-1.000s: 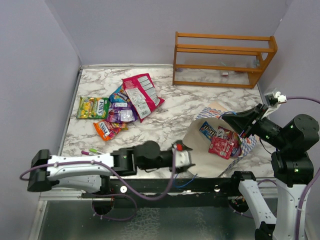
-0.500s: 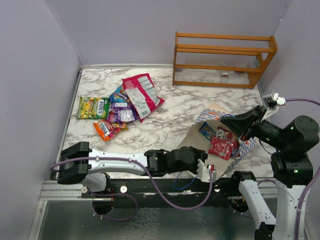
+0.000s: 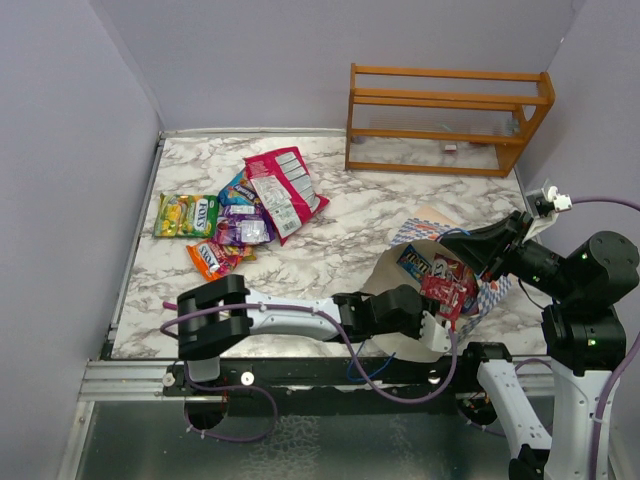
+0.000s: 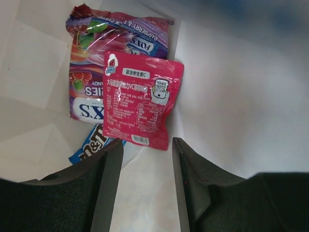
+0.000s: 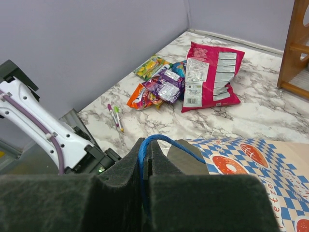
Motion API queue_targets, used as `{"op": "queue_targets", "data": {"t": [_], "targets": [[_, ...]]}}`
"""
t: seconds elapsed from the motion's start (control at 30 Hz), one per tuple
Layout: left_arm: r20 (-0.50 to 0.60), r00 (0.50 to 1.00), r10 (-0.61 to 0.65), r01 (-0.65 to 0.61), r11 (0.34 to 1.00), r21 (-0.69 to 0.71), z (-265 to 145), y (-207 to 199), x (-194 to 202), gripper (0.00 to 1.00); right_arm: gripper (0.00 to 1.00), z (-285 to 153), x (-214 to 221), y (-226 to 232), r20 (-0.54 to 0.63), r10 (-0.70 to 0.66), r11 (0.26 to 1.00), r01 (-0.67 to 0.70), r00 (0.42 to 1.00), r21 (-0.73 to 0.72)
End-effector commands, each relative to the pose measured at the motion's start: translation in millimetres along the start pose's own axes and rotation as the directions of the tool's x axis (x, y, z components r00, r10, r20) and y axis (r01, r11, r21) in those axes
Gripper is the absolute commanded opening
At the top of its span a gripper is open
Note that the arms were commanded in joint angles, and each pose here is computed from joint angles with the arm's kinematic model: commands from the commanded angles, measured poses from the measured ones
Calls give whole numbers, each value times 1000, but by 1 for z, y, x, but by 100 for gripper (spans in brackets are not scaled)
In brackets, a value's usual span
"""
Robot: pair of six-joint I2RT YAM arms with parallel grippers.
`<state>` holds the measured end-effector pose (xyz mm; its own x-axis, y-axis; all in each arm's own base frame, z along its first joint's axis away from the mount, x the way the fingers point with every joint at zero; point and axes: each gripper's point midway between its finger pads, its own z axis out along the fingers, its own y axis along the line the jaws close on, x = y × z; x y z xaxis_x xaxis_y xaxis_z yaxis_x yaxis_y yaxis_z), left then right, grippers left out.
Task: Take the snacks out of the paper bag
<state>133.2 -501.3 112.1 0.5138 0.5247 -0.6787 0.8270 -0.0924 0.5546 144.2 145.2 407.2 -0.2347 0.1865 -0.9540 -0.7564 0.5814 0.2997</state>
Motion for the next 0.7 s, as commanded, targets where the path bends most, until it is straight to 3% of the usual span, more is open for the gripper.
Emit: {"op": "queue_targets", "data": {"t": [0.0, 0.33, 0.53, 0.67], "targets": [[9, 994, -108, 108, 990, -90, 23, 20, 2, 48, 2, -3, -12, 13, 32, -40, 999, 41, 999, -33], [86, 949, -302, 309, 948, -80, 41, 31, 23, 51, 2, -3, -13, 14, 32, -37, 999, 38, 999, -34], [177, 932, -316, 330, 942, -58, 20, 34, 12, 55, 2, -4, -16, 15, 35, -43, 999, 44, 998, -27], [161, 924, -348, 359, 932, -43, 20, 32, 16, 57, 2, -3, -15, 13, 35, -37, 999, 38, 999, -31]]}}
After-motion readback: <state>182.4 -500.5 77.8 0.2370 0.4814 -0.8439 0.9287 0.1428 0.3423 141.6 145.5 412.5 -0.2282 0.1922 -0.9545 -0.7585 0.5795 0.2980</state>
